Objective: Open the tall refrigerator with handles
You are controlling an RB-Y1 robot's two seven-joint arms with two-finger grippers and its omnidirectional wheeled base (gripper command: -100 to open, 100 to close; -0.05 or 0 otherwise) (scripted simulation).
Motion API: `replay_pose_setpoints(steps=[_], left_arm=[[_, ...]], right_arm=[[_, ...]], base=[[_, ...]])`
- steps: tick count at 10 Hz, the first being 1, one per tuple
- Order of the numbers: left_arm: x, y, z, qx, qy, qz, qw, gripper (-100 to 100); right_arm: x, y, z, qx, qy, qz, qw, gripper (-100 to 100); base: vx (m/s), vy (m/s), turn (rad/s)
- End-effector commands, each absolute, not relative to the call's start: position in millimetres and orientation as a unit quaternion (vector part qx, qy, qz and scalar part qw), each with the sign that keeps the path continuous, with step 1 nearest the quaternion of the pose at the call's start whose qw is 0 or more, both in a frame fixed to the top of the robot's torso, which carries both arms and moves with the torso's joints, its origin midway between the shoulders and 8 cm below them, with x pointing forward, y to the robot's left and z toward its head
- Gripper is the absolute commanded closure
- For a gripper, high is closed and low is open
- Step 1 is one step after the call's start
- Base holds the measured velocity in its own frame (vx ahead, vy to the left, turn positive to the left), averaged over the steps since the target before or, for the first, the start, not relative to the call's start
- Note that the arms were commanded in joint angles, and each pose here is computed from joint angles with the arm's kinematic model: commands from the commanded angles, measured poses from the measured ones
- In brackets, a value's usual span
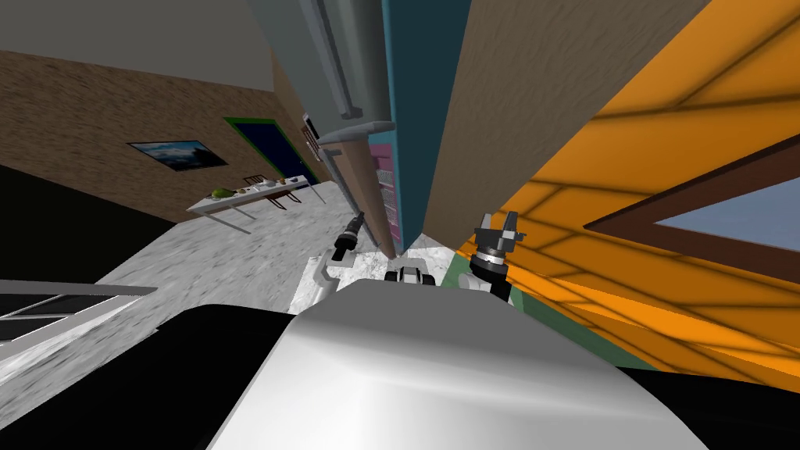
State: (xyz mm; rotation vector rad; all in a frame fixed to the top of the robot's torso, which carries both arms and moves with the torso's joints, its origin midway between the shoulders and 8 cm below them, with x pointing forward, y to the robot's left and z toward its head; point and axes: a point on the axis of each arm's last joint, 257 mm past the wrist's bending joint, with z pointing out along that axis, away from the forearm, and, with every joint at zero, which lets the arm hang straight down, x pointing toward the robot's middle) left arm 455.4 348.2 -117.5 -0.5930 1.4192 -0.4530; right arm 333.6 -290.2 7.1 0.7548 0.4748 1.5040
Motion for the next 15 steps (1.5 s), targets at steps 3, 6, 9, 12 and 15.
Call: replay_pose_setpoints(steps=[3,6,9,12,15], left_arm=[[456.2,363.9,-118.1,-0.28,0.633,-0.187,0.697,-100],[454.0,364.5,-113.8,-0.28,0.633,-0.185,0.697,100],[452.3,346.9,-110.5,-0.261,0.639,-0.202,0.695,100],[449.5,329.2,-108.1,-0.243,0.645,-0.219,0.691,100],[443.4,302.4,-105.8,-0.218,0.654,-0.245,0.682,100]], right_arm=[[333.6,-290.2,7.1,0.331,0.208,0.66,0.642,0],[333.6,-290.3,7.1,0.331,0.208,0.66,0.642,0],[333.7,-290.3,7.2,0.331,0.209,0.66,0.642,0],[333.7,-290.4,7.2,0.331,0.209,0.66,0.642,0],[333.7,-290.3,7.2,0.331,0.209,0.66,0.642,0]], base=[[0.055,-0.149,0.036],[0.054,-0.009,-0.016],[-0.085,0.226,-0.082],[-0.087,0.363,-0.077],[-0.155,0.291,-0.09]])
